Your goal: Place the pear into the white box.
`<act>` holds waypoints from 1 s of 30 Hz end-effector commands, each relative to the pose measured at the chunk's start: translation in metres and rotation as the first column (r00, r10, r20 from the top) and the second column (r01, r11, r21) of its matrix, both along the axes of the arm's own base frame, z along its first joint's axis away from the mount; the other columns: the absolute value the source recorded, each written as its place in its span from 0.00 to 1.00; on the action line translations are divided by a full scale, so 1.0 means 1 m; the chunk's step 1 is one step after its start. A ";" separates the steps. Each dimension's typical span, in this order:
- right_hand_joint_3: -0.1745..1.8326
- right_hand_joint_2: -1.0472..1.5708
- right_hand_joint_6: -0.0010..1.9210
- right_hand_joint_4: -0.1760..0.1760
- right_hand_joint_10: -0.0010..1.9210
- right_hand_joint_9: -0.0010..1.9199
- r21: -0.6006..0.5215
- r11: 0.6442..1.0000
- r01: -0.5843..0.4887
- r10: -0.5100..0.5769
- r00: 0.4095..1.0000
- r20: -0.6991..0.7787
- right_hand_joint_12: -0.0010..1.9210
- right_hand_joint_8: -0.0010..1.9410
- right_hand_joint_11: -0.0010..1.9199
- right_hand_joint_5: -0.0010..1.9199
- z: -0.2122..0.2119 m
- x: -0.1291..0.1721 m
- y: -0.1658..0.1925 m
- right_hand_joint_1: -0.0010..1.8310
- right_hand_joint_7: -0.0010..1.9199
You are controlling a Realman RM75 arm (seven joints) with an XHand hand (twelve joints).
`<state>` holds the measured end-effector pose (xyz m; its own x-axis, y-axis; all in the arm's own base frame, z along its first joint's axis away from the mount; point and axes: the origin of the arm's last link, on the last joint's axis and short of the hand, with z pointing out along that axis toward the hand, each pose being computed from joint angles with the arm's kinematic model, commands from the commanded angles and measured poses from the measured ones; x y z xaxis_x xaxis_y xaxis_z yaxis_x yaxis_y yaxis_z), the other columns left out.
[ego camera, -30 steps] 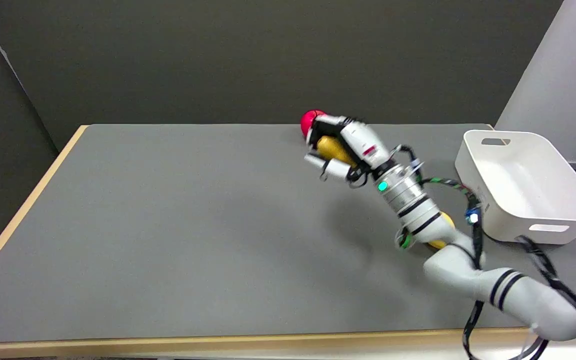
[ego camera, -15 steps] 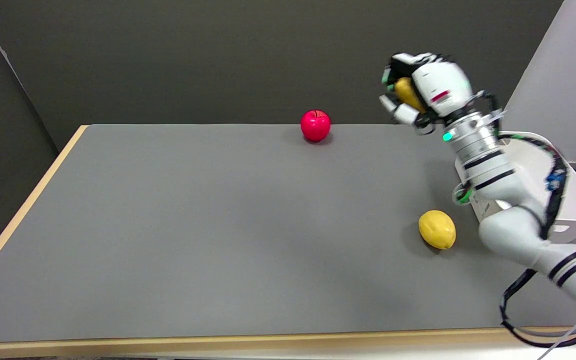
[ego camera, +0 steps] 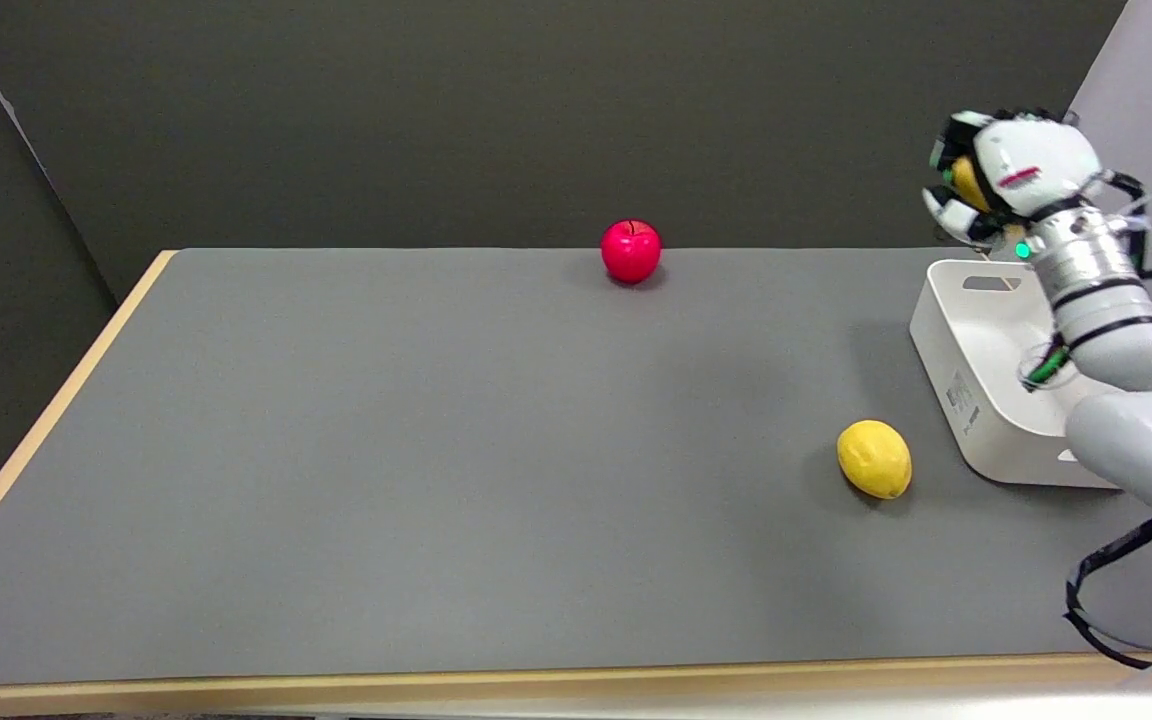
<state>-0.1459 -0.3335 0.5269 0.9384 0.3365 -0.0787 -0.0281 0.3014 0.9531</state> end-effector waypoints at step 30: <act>0.57 0.62 0.22 0.81 0.31 0.05 -0.092 0.992 0.085 -0.060 0.967 0.248 0.69 0.12 0.07 0.08 0.031 -0.071 0.072 0.35 0.04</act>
<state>-0.2252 -0.2642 0.5693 0.9787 0.2045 0.0197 -0.1201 0.4914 0.8626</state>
